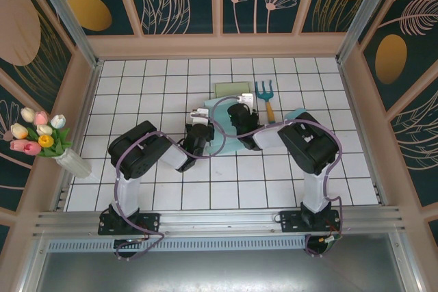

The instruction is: Fold the paper box

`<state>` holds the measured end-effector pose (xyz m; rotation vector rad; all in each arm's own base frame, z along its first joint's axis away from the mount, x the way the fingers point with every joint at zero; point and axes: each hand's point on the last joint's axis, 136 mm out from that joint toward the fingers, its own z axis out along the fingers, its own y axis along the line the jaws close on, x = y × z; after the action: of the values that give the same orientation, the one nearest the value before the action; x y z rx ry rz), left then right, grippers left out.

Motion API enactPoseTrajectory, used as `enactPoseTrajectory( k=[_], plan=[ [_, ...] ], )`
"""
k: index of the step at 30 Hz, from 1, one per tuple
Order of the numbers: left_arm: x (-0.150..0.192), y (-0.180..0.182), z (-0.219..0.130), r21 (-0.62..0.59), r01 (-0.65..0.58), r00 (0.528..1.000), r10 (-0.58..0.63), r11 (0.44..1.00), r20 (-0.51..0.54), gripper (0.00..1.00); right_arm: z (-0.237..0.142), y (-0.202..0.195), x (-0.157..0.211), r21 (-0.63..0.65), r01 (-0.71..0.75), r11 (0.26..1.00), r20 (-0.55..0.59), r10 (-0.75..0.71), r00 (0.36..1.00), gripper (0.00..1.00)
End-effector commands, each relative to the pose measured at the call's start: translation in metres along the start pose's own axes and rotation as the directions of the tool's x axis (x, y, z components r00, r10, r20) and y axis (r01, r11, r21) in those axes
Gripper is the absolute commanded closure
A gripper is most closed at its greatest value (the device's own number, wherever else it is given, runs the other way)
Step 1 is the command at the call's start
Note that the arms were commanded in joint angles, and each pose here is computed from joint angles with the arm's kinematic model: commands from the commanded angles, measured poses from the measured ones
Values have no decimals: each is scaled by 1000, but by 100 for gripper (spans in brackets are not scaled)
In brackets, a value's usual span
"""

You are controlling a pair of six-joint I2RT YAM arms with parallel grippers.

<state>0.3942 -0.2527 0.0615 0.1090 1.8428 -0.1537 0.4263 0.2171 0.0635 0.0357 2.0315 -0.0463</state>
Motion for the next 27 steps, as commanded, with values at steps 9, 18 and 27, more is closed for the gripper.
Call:
enactPoseTrajectory(
  k=[9, 18, 27],
  plan=[
    [26, 31, 1, -129, -53, 996, 44, 990, -72, 96, 6, -56, -12, 124, -124, 984, 16, 123, 992, 67],
    [27, 29, 1, -119, -58, 996, 49, 991, -75, 96, 4, -18, -13, -190, -86, 978, 13, 90, 996, 60],
    [27, 29, 0, -114, -62, 996, 54, 991, -76, 96, 18, -14, -7, -175, -66, 982, -2, 67, 998, 57]
  ],
)
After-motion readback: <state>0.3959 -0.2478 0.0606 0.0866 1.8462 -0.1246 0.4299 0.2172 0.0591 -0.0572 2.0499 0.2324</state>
